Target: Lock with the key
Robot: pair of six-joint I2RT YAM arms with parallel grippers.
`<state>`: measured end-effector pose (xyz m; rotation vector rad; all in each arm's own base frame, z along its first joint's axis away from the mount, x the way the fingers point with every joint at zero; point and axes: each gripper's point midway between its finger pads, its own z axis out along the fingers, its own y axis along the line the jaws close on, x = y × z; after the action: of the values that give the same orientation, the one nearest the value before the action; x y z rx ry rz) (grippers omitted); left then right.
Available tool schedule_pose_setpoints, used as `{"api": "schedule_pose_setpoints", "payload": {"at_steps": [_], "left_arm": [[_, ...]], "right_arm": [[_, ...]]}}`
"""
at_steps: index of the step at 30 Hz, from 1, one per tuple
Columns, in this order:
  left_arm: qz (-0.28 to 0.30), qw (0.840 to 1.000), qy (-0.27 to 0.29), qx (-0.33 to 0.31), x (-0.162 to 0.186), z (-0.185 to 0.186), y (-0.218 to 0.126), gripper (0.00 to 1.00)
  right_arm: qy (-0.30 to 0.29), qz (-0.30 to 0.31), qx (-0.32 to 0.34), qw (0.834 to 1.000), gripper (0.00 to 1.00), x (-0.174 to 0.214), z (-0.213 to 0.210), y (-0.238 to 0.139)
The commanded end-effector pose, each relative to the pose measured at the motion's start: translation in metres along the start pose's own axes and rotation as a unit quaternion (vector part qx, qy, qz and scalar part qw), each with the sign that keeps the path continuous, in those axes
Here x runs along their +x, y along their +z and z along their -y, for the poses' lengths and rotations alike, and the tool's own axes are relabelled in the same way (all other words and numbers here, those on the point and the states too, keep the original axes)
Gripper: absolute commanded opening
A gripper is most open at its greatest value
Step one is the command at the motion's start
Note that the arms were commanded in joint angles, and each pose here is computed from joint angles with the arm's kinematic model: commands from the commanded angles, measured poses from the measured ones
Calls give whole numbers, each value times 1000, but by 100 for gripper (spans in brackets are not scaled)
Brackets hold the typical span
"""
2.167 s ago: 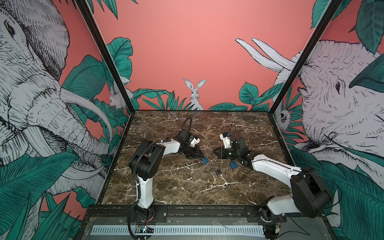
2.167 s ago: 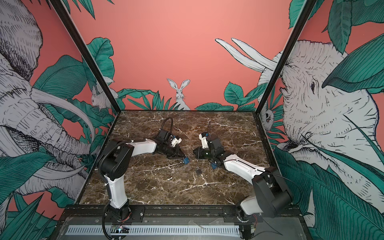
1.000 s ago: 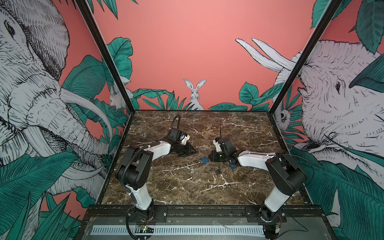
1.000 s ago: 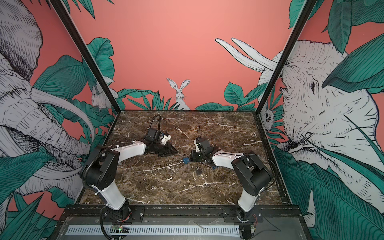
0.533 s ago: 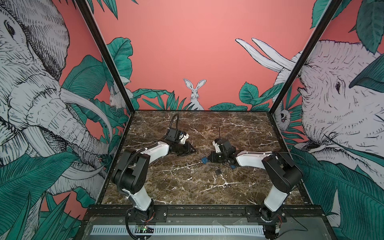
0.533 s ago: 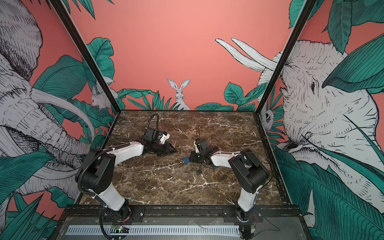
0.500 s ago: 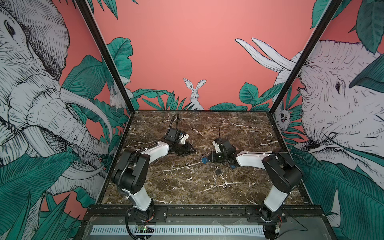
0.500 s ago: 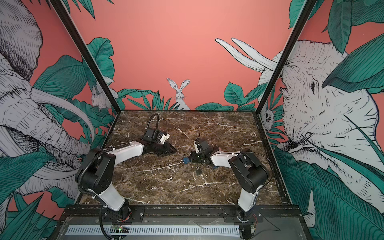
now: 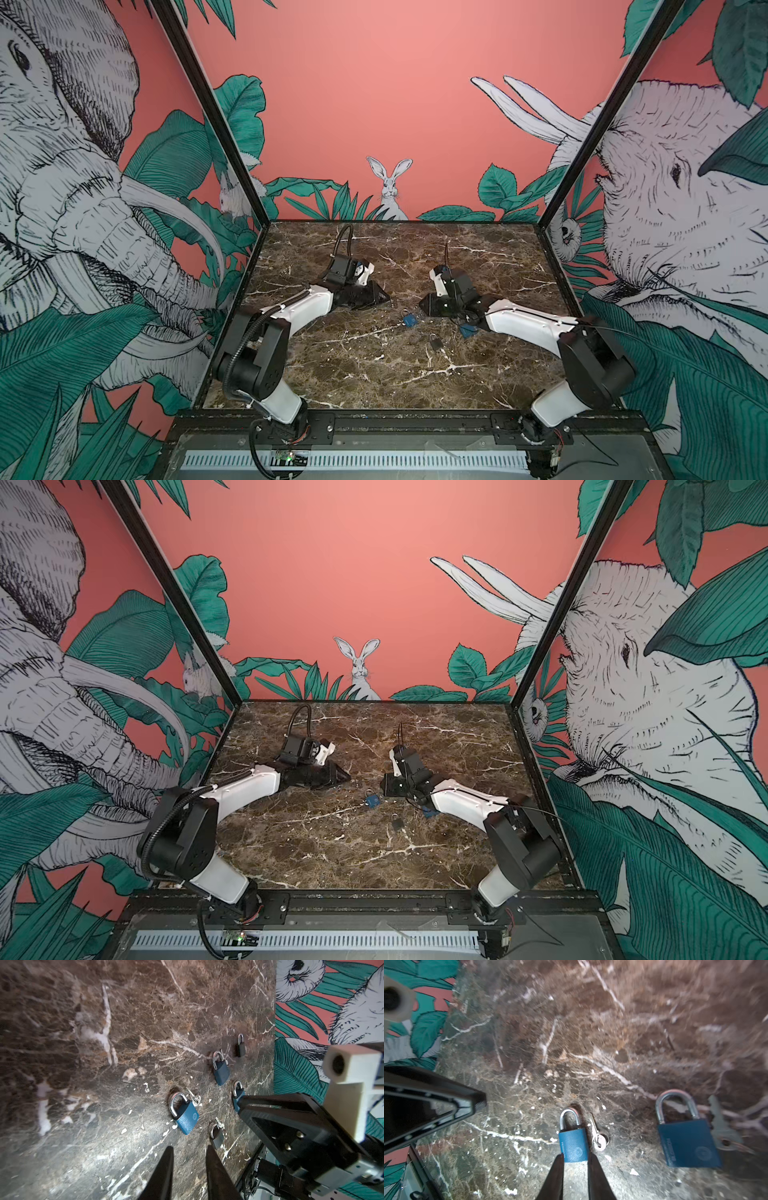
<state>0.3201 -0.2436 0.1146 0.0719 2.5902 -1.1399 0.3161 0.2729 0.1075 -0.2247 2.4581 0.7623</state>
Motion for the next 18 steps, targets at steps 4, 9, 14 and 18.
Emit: {"api": "schedule_pose_setpoints", "payload": {"at_steps": [4,9,14,18], "left_arm": [[82,995,43,-42,-16,2,-34,30],[179,975,83,-106,-36,-2,-73,31],[259,942,117,-180,-49,-14,-111,49],[271,925,132,-233,-55,-24,-129,52]], "right_arm": [[-61,38,67,995,22,-16,11,-36],[-94,91,128,983,25,-34,28,-69],[-119,130,168,970,51,-54,38,-99],[-117,160,191,961,65,-66,51,-118]]}}
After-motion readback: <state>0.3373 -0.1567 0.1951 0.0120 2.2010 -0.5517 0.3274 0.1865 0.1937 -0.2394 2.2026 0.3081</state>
